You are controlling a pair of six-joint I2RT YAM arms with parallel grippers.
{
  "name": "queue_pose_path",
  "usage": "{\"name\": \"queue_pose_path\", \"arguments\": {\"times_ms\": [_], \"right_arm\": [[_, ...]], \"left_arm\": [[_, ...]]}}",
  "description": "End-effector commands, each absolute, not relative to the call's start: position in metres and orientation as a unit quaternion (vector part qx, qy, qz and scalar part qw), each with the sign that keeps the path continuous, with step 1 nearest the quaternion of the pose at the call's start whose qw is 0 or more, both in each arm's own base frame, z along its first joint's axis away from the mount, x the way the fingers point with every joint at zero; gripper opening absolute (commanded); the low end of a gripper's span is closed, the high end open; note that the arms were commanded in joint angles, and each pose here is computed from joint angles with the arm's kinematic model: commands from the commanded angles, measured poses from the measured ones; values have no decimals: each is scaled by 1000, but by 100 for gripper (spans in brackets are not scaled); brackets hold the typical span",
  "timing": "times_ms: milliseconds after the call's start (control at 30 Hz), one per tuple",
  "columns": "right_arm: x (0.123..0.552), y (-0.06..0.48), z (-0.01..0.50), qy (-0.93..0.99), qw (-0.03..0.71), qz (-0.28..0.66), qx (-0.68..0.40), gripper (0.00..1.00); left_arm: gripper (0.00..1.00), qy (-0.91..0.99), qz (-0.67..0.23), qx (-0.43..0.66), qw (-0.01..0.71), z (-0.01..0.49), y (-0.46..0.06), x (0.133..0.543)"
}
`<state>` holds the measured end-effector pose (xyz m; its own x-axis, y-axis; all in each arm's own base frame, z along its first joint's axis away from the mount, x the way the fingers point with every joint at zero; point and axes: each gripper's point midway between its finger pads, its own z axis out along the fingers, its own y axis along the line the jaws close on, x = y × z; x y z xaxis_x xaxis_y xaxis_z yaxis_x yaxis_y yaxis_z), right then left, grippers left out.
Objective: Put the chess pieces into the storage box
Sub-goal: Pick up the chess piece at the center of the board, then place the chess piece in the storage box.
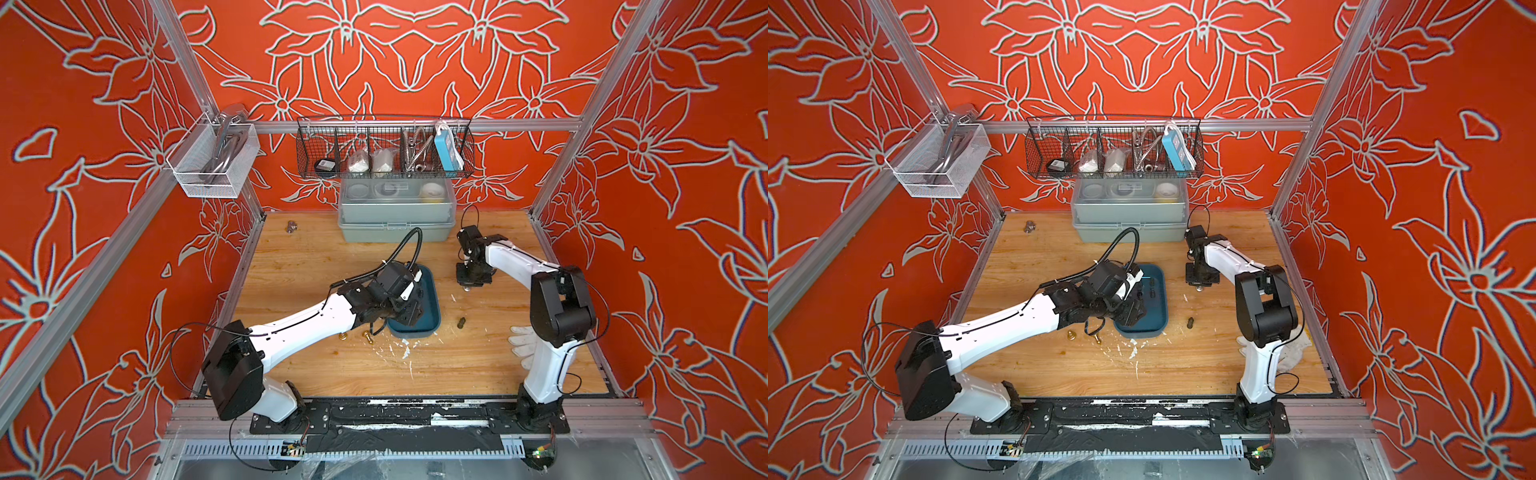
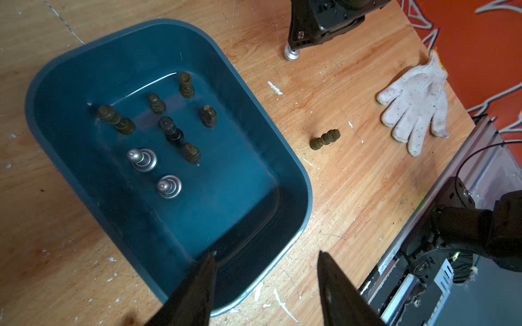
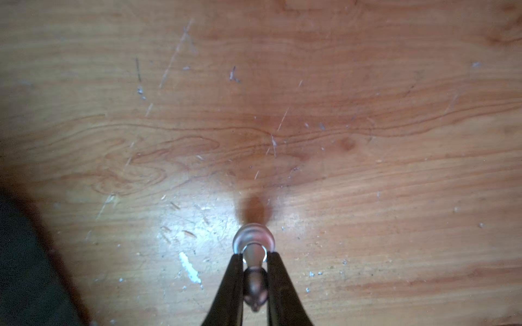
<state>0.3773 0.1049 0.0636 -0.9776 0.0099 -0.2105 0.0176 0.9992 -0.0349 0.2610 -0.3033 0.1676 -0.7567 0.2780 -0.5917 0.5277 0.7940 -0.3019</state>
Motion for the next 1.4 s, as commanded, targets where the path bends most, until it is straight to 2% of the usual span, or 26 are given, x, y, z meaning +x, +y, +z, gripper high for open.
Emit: {"name": "queue_pose_path", "arguments": {"times_ms": [0,267,467,867,1367], "right_arm": [[372,115,96,991,130,-13,-8,14],[339,172,147,979,178,8,-96,14],[312,221,155,968,184,56,-164,14],[312,259,104,967,139,42,-208,14],[318,264,56,973,103,17,-205,14]], "left_arm": [[58,908,-242,199,279,177,-291,265],[58,927,-245,96,266,167,-231,275],[58,936,-234,43,258,150,-193,270],[57,941,-228,36,246,137,-185,260],[58,945,-222,38,237,131,-186,261]]}}
